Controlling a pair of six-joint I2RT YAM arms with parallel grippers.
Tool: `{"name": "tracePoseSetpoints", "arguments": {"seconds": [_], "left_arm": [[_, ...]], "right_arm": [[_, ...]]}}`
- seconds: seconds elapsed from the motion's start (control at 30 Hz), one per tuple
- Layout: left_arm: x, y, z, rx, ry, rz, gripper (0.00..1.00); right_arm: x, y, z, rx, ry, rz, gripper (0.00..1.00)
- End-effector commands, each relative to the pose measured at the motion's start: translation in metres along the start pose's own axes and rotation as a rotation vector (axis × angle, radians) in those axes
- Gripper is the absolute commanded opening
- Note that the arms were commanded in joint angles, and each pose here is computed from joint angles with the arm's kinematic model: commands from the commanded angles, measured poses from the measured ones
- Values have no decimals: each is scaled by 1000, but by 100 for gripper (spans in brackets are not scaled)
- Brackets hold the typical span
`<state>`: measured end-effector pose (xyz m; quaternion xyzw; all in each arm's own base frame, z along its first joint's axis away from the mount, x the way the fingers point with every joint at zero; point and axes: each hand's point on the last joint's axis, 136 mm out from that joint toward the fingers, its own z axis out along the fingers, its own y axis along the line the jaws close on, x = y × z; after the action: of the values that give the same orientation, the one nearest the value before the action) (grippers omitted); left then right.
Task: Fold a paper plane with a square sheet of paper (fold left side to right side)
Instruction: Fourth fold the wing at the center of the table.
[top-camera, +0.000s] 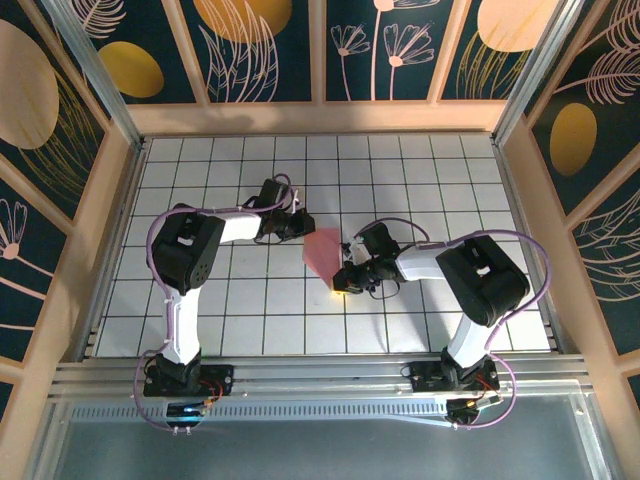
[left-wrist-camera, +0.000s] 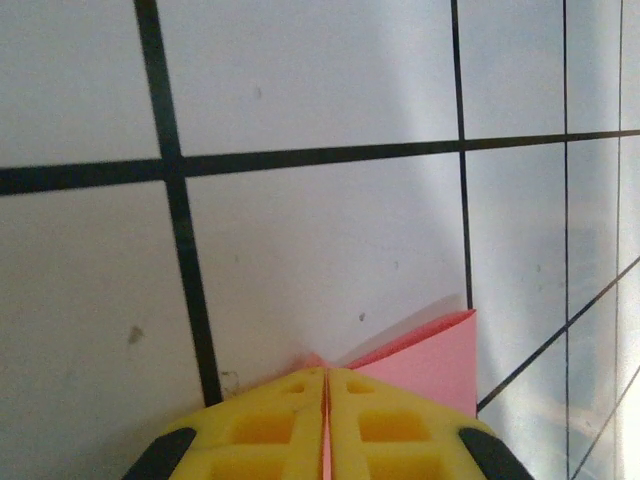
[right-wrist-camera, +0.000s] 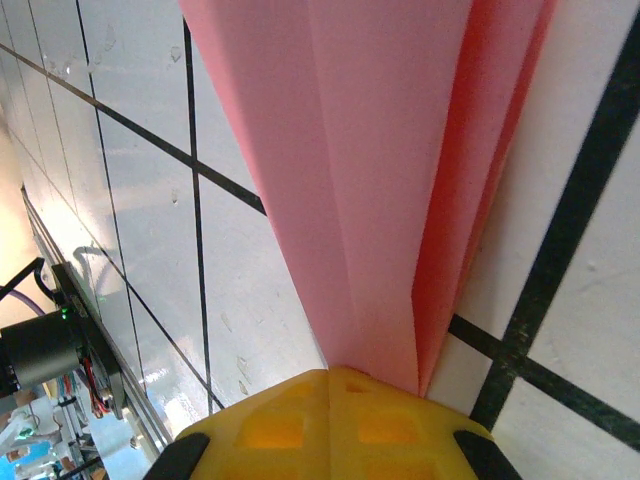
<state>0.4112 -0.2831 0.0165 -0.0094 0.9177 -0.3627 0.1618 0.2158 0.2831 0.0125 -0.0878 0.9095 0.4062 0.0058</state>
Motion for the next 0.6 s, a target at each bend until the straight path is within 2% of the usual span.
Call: {"name": "tracePoseSetpoints", "arguments": {"seconds": [0.0, 0.13, 0.23, 0.4, 0.57], "left_arm": [[-32, 40, -19, -163, -125, 33, 10], [-32, 25, -44, -148, -165, 70, 10], [-16, 6, -56, -79, -160, 78, 10], [28, -38, -49, 2, -81, 141, 10], [48, -70, -34, 104, -33, 138, 10]], "right_arm": [[38, -64, 9, 236, 91, 102, 0], [37, -64, 9, 236, 90, 99, 0], [37, -63, 9, 233, 88, 99, 0], [37, -63, 8, 235, 87, 98, 0], [36, -63, 8, 238, 85, 100, 0]]}}
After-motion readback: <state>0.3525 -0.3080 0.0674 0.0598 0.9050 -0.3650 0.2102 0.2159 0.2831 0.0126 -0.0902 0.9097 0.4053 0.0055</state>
